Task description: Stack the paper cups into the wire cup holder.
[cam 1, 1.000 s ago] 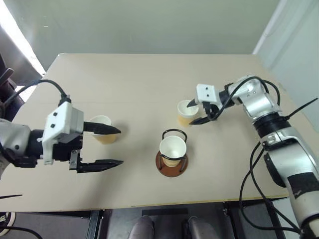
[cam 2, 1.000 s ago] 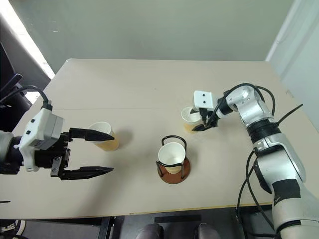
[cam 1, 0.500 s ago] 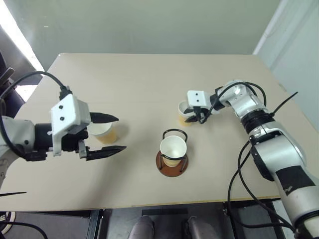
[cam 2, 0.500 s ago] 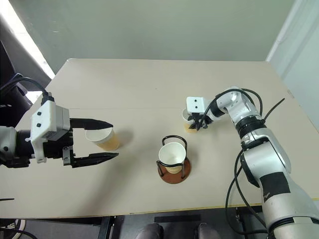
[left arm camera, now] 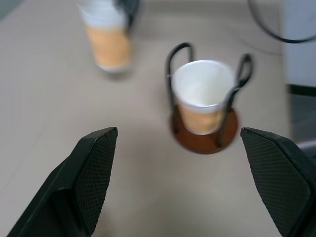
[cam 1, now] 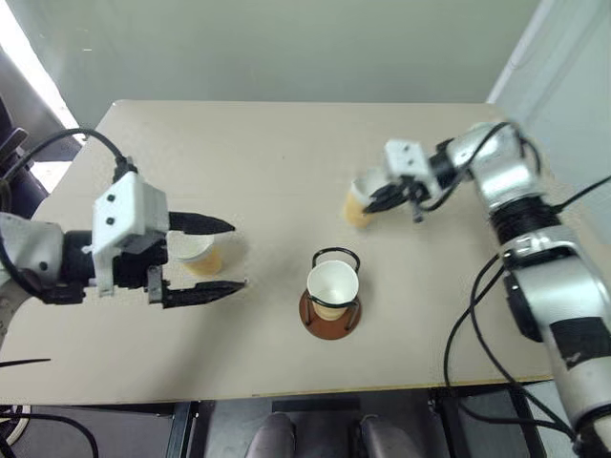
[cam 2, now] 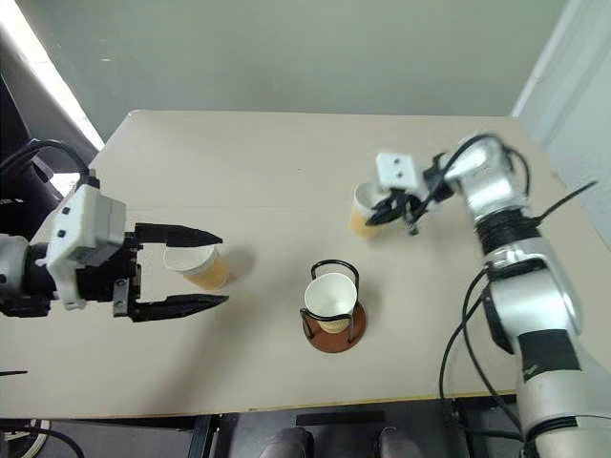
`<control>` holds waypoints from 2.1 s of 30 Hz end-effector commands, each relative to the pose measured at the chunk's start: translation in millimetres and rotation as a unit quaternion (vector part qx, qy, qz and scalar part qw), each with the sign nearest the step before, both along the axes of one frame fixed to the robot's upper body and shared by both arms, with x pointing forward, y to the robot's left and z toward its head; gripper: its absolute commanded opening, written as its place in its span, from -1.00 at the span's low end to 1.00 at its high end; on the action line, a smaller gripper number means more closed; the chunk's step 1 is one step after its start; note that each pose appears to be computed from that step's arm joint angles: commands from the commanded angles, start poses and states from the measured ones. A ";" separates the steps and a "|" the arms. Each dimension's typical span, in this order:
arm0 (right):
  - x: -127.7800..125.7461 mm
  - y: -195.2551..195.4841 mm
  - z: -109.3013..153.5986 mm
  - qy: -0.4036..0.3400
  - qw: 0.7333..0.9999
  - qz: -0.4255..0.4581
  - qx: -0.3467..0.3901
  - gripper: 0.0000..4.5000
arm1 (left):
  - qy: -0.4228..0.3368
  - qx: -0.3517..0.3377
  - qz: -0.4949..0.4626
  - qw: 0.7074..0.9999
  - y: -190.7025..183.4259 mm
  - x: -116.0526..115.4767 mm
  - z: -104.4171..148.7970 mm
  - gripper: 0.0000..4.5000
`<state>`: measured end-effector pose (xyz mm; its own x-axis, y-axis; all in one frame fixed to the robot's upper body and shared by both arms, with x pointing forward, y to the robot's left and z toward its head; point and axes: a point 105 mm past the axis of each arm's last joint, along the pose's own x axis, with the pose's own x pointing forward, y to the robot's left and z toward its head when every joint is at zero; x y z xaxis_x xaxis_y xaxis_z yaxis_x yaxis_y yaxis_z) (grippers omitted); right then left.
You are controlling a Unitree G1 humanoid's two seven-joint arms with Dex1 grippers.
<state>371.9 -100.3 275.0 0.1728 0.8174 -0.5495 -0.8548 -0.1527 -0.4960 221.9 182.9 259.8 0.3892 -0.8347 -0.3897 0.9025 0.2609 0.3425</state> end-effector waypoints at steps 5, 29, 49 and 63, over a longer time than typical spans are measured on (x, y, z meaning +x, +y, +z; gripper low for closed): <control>-80.8 7.8 54.4 0.049 0.987 0.119 0.092 -0.99 | 0.008 0.013 -0.022 1.000 -1.2 -4.9 -1.5 0.90; -110.5 44.4 -20.7 0.092 0.982 0.166 0.009 -0.99 | 0.003 0.035 -0.007 0.999 3.6 1.6 -7.5 0.90; -93.9 35.8 -12.2 0.091 0.988 0.118 0.034 0.99 | -0.022 0.063 0.047 0.997 23.6 13.9 -6.4 0.90; -61.2 -51.3 45.8 0.120 0.950 -0.033 0.287 0.99 | -0.028 0.207 0.178 0.962 89.9 62.4 -44.3 0.90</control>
